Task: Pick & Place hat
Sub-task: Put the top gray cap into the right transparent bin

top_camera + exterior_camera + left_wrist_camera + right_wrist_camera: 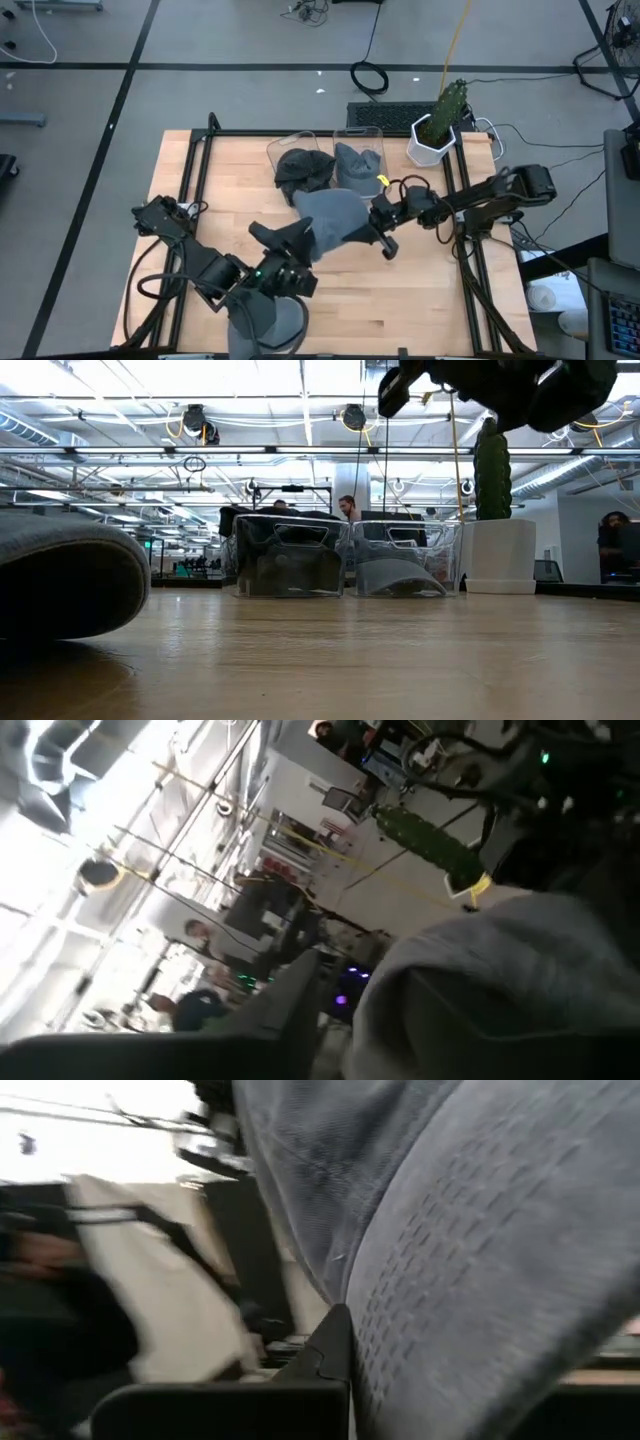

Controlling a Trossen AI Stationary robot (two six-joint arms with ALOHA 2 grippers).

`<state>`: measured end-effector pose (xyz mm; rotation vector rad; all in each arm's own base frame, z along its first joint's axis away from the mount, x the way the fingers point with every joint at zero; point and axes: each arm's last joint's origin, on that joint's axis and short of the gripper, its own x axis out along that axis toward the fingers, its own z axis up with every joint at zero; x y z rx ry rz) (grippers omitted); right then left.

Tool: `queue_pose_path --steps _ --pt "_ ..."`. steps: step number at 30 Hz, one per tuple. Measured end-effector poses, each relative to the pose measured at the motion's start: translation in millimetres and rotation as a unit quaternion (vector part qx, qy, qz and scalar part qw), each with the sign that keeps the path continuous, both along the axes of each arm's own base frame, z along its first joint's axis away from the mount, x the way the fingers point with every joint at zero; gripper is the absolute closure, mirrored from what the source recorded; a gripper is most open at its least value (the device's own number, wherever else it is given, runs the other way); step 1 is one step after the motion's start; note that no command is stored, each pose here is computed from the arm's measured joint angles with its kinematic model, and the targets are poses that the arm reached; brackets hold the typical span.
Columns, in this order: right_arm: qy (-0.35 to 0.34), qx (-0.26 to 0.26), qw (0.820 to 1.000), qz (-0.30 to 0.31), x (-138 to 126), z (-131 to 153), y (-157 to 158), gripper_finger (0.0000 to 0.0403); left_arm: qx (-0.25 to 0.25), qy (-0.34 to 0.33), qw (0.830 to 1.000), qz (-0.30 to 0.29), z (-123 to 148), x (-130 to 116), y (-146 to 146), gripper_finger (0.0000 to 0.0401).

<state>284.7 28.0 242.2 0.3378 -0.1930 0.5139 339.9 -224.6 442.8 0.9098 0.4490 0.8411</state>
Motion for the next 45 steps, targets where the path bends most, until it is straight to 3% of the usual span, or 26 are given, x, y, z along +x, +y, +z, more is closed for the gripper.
queue_pose_path --steps 6,8,17,26,30,32,36,40,45 --pt "0.025 -0.075 0.987 -0.143 -8.5 6.7 7.1 0.0402 -0.039 -0.052 0.998 0.007 3.0 3.3 4.2 0.0178" --pt "0.022 -0.1 0.981 -0.162 -14.0 11.9 11.3 0.0402 -0.045 -0.06 0.997 0.012 3.1 5.1 7.1 0.0153" --pt "0.026 -0.124 0.98 -0.151 -23.9 18.7 19.9 0.0402 -0.017 -0.023 0.999 0.027 1.0 11.7 18.9 0.0093" --pt "0.02 -0.124 0.98 -0.152 -26.5 22.2 19.6 0.0403 -0.003 -0.004 1.0 0.017 0.1 7.3 12.7 0.0049" --pt "0.015 -0.123 0.981 -0.151 -30.2 26.8 18.9 0.0403 0.064 0.084 0.994 -0.001 -10.6 -4.5 3.4 0.0053" --pt "0.008 -0.121 0.981 -0.151 -32.0 29.6 18.4 0.0403 0.073 0.096 0.993 -0.015 -16.5 -10.4 -2.5 0.0057" --pt "0.006 -0.12 0.981 -0.151 -33.3 31.1 18.1 0.0403 0.006 0.054 0.996 -0.077 -11.4 -24.3 -5.8 0.0061" --pt "0.007 -0.118 0.98 -0.16 -33.8 32.0 17.5 0.0403 -0.102 0.025 0.98 -0.169 1.7 -42.9 -2.1 0.0061" --pt "0.005 -0.115 0.979 -0.169 -34.7 33.6 15.2 0.0403 -0.222 -0.005 0.962 -0.159 11.9 -73.7 28.5 0.0061"
